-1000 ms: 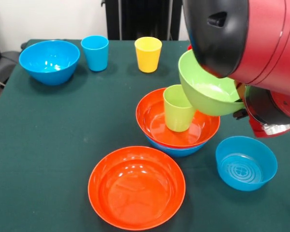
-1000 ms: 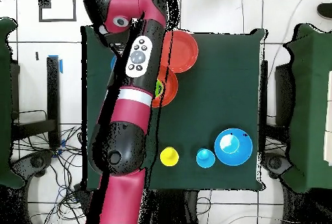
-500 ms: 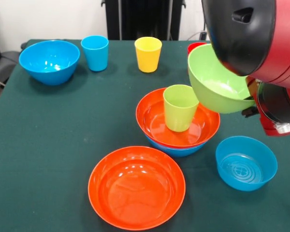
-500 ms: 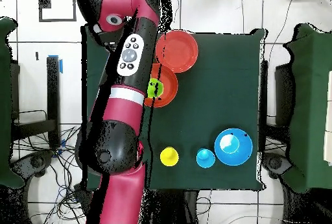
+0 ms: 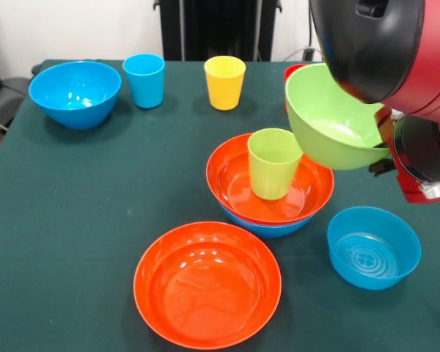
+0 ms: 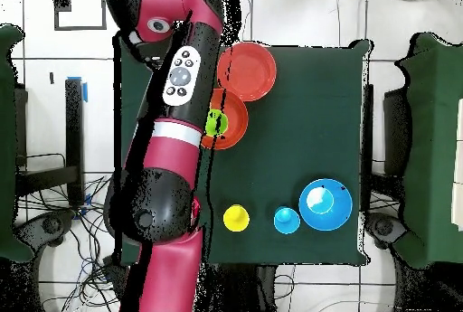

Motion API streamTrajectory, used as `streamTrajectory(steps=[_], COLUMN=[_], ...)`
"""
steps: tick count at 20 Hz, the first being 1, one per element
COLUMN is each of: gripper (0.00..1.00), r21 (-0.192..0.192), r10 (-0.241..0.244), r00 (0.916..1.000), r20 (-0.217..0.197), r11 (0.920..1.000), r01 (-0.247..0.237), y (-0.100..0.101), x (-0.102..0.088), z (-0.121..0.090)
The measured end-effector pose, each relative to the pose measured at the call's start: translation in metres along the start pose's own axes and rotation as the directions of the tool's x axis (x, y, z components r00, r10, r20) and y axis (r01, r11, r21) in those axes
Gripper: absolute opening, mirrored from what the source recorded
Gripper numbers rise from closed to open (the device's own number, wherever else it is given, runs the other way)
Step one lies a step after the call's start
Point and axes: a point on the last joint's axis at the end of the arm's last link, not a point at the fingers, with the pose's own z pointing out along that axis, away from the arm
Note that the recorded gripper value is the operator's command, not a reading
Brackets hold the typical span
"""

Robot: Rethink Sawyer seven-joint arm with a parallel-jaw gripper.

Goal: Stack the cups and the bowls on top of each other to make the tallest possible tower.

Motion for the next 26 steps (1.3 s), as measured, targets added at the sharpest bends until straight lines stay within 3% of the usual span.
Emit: streamTrajectory(steps=[6,18,26], gripper=[0.0,0.0,0.0], r21=[0.007,0.018,0.007], r10=[-0.013,-0.089,-0.122], r00=[0.9999,0.9959,0.9925], r20=[0.009,0.017,0.0], r11=[0.9999,0.9959,0.9925], r01=[0.012,0.089,0.122], y=[-0.002,-0.008,-0.01], x=[-0.005,-0.018,-0.019], z=[0.002,0.007,0.006])
